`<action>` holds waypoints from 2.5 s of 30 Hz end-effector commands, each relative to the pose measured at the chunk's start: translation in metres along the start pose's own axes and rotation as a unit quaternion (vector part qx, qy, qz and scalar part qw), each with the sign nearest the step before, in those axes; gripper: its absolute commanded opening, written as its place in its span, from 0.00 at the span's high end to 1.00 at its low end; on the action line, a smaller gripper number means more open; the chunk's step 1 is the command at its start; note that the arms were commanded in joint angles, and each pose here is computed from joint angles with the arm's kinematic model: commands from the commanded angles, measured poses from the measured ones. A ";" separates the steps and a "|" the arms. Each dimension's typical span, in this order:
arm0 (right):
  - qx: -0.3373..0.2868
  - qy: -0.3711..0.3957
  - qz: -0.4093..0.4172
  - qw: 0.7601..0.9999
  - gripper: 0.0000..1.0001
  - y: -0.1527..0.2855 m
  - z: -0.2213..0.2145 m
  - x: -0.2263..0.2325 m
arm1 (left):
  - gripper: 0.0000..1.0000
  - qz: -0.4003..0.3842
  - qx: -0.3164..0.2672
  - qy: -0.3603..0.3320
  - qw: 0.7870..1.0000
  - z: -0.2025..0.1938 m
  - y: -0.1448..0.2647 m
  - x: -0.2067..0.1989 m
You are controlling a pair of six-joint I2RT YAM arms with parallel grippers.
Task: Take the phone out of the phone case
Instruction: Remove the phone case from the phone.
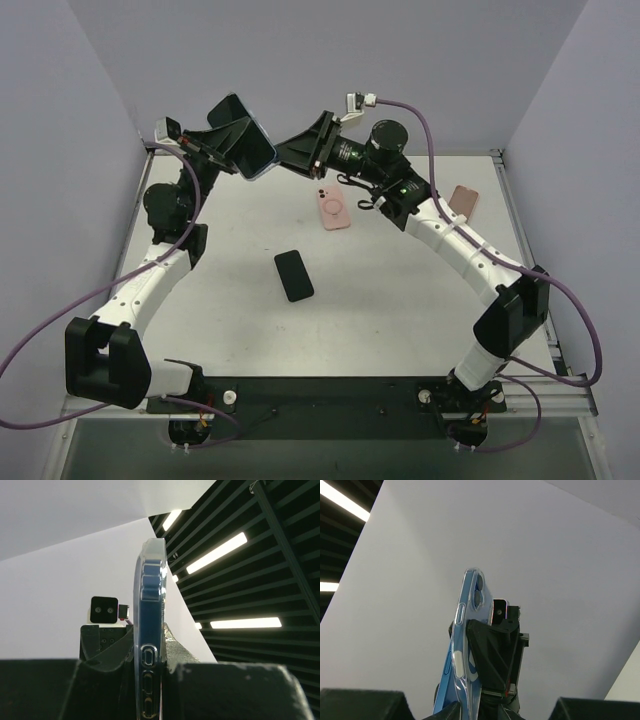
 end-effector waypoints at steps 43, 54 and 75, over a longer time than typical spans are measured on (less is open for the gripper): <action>-0.050 -0.159 -0.256 0.952 1.00 0.097 -0.020 -0.179 | 0.44 -0.045 0.262 -0.021 0.964 -0.118 0.071 0.007; -0.043 -0.128 -0.195 0.971 1.00 0.087 -0.014 -0.156 | 1.00 -0.016 0.270 0.022 0.962 -0.130 0.077 0.040; -0.090 -0.083 -0.026 0.992 0.66 0.070 0.005 -0.120 | 1.00 0.033 0.206 0.180 0.961 -0.153 0.092 0.101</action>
Point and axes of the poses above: each gripper's point midway between its finger pads, its own y axis back along the fingers, its own x axis along the line the jaws close on, z = x × y, the point moved 2 cm from there along y, back along the fingers, and after that the axes turned 14 degrees about -y, right-handed, at the moved point
